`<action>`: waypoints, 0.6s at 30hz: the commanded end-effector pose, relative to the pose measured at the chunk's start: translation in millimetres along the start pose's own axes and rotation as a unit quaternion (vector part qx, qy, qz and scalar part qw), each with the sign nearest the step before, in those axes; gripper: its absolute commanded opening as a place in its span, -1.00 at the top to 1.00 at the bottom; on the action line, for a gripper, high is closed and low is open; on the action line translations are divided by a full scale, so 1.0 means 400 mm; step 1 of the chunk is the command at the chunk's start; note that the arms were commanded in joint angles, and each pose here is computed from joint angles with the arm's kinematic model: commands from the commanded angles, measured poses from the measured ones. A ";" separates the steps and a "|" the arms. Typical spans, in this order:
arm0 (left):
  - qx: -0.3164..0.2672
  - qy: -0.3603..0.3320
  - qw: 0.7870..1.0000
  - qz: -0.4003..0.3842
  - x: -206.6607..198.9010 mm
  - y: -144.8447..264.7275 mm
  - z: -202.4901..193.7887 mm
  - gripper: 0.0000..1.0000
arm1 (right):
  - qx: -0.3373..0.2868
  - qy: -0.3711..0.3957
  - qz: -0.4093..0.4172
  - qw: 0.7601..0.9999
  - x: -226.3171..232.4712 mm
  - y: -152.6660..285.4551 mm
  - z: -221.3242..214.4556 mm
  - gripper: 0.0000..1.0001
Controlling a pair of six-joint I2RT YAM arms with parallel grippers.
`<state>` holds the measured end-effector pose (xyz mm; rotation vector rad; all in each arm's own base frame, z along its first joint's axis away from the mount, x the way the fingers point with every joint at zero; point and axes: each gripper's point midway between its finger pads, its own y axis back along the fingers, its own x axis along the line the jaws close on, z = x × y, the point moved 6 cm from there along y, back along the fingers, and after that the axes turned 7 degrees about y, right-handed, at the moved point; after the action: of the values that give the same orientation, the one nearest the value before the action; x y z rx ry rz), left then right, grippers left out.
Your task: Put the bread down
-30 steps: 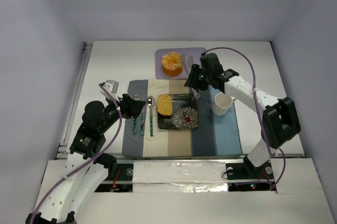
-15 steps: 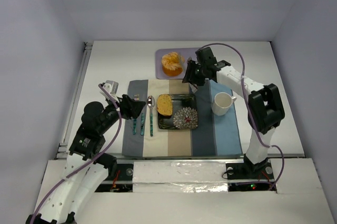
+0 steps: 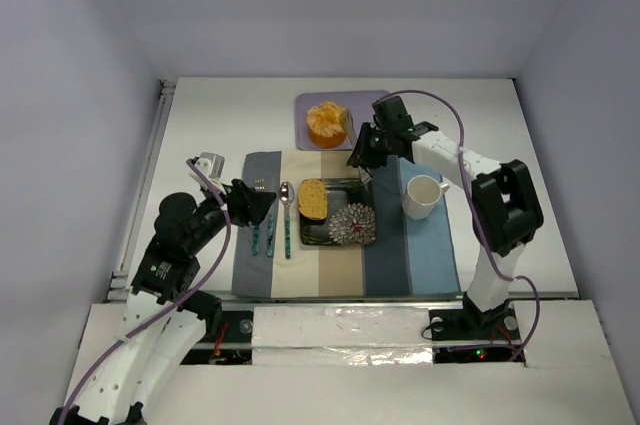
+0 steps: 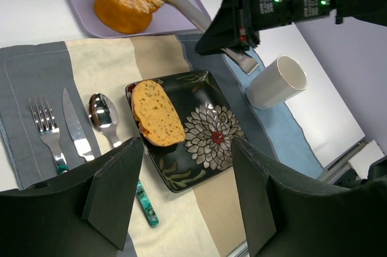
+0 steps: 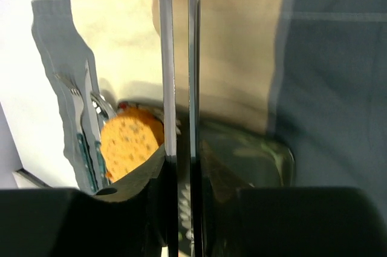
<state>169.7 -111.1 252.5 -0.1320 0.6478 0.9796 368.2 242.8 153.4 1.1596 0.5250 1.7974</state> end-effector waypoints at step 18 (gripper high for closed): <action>-0.008 -0.008 1.000 -0.006 0.007 -0.012 0.008 -0.13 | -0.052 0.034 0.104 0.993 0.074 0.414 -0.308 0.68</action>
<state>171.3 -110.6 251.1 -0.1270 0.6539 0.9835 195.7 204.1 230.0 1.1139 0.3800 2.0322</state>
